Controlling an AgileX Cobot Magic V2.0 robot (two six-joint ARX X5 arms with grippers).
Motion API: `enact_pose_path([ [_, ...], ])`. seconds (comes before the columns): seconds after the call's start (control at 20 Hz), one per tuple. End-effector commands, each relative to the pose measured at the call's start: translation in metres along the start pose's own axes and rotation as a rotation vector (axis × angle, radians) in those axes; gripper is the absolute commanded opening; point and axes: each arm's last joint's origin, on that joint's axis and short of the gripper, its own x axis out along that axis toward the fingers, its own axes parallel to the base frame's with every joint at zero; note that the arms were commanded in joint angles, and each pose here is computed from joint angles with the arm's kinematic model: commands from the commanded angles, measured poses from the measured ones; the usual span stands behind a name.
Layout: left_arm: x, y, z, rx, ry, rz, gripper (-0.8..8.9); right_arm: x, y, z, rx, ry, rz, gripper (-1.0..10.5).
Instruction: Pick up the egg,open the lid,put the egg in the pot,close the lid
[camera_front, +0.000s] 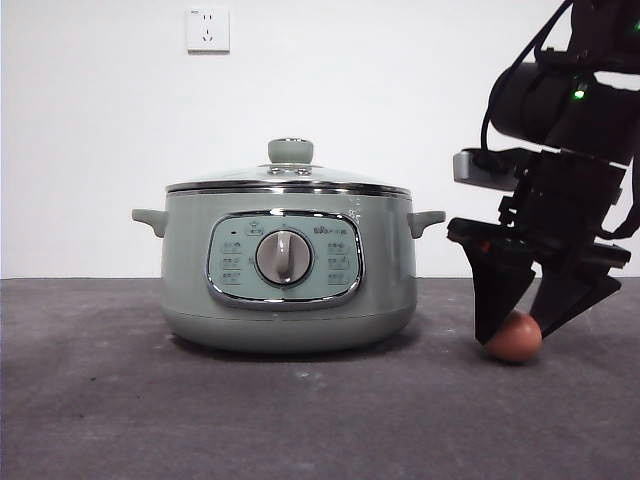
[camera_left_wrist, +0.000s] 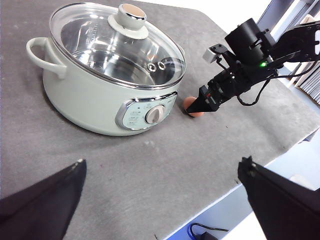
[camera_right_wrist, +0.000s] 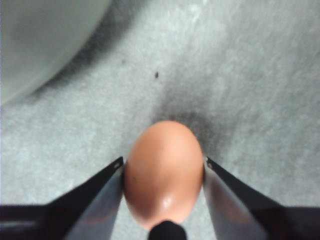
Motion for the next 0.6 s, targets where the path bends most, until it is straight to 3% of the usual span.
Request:
enact_pose_path([
  [0.05, -0.001, -0.001, 0.001, 0.003, -0.005, 0.004, 5.94, 0.004, 0.001, -0.002, 0.016, 0.015, 0.007, 0.1],
  [0.3, 0.000, 0.000, 0.002, 0.006, -0.008, 0.004, 5.94, -0.007, 0.001, 0.000, 0.021, -0.009, 0.004, -0.1],
  [0.6, 0.018, 0.014, 0.024, -0.024, 0.010, 0.003, 5.94, -0.087, 0.012, -0.004, -0.003, -0.191, 0.002, -0.1],
])
